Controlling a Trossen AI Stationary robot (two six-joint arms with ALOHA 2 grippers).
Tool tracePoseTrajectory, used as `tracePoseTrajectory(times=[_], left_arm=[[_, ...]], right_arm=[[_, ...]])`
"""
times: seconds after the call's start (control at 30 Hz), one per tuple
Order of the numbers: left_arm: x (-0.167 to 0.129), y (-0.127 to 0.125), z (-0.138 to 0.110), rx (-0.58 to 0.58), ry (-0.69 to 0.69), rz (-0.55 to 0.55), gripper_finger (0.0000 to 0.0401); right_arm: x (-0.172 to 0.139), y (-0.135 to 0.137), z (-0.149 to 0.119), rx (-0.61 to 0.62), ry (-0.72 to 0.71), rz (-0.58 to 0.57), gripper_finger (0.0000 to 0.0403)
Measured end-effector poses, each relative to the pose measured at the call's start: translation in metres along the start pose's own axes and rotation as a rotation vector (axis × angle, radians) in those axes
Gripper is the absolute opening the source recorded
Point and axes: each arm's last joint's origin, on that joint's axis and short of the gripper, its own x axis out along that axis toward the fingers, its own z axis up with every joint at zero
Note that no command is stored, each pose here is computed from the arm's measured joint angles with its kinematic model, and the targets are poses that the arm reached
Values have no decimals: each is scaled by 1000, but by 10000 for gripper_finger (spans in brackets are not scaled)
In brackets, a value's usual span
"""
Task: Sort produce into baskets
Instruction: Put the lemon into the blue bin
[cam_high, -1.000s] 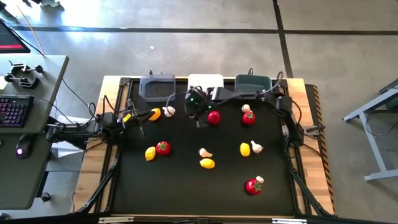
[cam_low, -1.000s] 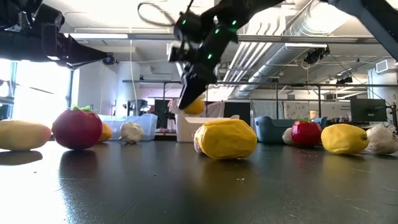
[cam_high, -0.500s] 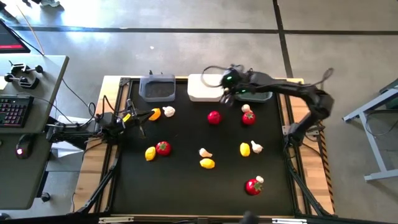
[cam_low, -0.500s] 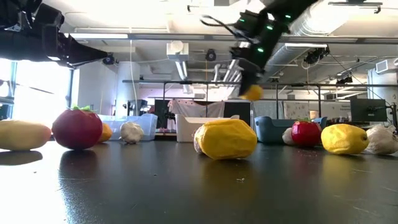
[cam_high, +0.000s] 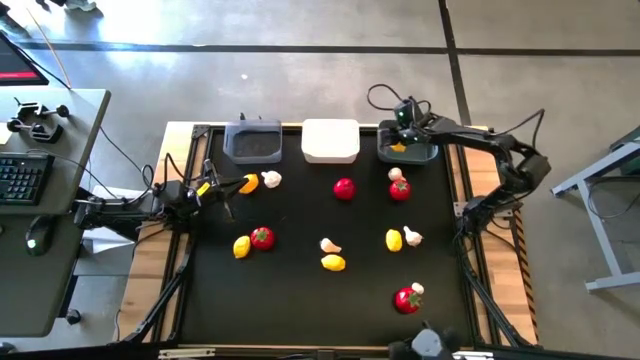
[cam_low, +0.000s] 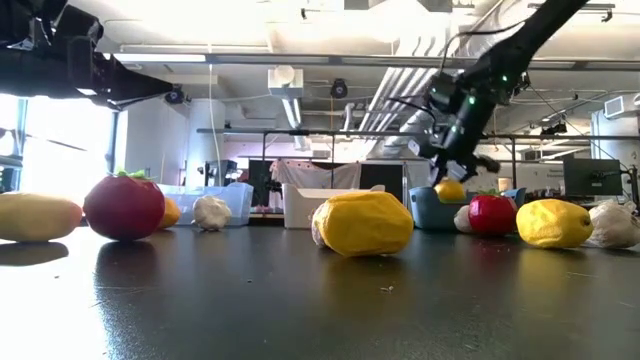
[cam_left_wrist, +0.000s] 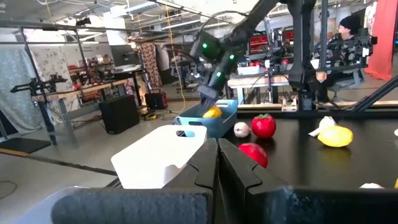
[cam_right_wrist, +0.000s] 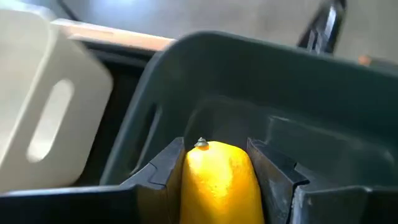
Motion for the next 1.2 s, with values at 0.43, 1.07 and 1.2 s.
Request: tracePoseTrajectory(times=[0.43, 1.07, 1.2], left_arm=[[0, 0, 0, 1, -2, -15, 0], [0, -1, -2, 7, 17, -32, 0], [0, -1, -2, 7, 18, -32, 0]], right_arm=[[17, -8, -8, 141, -79, -3, 136], [37, -9, -16, 130, -21, -37, 210], [37, -9, -16, 123, -22, -36, 238]])
